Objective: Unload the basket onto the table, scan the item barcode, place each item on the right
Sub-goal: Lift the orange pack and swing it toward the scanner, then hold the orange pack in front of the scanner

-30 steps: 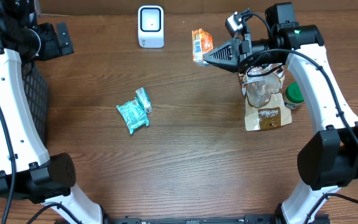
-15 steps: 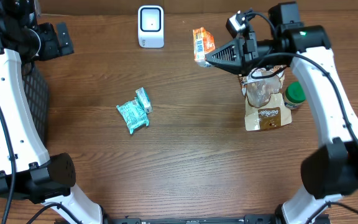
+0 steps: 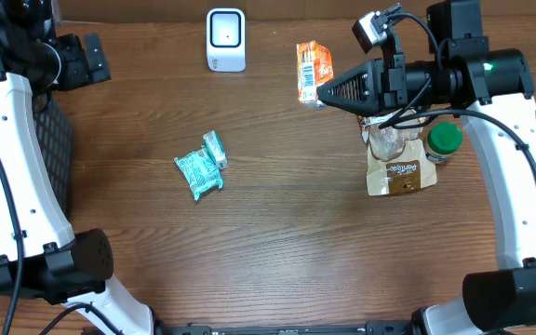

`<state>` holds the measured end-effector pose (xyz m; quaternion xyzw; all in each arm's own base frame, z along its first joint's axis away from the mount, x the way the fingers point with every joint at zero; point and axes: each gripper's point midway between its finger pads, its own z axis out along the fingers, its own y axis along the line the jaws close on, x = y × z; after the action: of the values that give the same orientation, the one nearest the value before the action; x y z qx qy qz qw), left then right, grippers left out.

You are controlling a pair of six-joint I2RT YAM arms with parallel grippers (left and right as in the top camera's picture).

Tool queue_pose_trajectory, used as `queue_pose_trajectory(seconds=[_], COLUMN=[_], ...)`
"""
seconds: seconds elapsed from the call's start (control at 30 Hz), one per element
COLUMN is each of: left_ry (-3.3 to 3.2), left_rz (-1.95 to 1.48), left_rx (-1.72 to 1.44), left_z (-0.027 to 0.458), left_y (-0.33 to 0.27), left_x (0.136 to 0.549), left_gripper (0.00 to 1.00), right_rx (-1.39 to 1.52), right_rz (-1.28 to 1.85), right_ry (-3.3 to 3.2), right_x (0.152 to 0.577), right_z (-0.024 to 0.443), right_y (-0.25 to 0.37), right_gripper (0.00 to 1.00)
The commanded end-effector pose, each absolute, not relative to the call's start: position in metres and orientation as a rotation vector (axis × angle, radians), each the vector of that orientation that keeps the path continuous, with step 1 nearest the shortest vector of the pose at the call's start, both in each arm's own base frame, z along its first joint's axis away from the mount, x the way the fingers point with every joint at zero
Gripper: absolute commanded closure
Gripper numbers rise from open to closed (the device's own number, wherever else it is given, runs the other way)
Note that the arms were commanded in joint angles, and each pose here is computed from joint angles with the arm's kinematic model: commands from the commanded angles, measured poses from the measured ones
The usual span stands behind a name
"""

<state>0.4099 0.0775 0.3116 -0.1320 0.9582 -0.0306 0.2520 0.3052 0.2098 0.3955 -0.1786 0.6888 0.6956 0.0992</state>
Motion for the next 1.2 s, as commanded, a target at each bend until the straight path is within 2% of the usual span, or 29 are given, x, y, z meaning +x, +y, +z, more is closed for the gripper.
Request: queue_pose_trajectory(seconds=[0.0, 0.1, 0.33, 0.47, 0.63, 0.87, 1.07, 1.17], left_ry=[2.586, 2.586, 2.586, 2.586, 2.586, 2.586, 2.586, 2.586], left_rz=[-0.089, -0.090, -0.090, -0.090, -0.090, -0.090, -0.090, -0.090], left_rx=[-0.330, -0.329, -0.329, -0.329, -0.329, -0.329, -0.329, -0.329], left_z=[0.320, 0.320, 0.320, 0.320, 0.320, 0.320, 0.320, 0.320], left_y=[0.075, 0.075, 0.075, 0.075, 0.075, 0.075, 0.075, 0.075], left_x=[0.408, 0.408, 0.408, 0.408, 0.408, 0.408, 0.408, 0.408], left_gripper=[0.01, 0.00, 0.01, 0.00, 0.01, 0.00, 0.00, 0.00], right_rx=[-0.568, -0.496, -0.213, -0.169, -0.153, -0.318, -0.474, -0.685], right_rz=[1.974, 1.785, 1.111, 0.830, 0.431, -0.067, -0.453, -0.598], right_ry=[2.036, 2.181, 2.564, 2.618, 2.550, 2.250, 2.025, 1.930], right_x=[0.301, 0.316, 0.357, 0.378, 0.428, 0.508, 0.566, 0.586], right_z=[0.401, 0.375, 0.299, 0.285, 0.297, 0.289, 0.255, 0.232], right_y=[0.210, 0.210, 0.206, 0.209, 0.219, 0.247, 0.272, 0.289], right_gripper=[0.96, 0.96, 0.96, 0.96, 0.96, 0.96, 0.96, 0.96])
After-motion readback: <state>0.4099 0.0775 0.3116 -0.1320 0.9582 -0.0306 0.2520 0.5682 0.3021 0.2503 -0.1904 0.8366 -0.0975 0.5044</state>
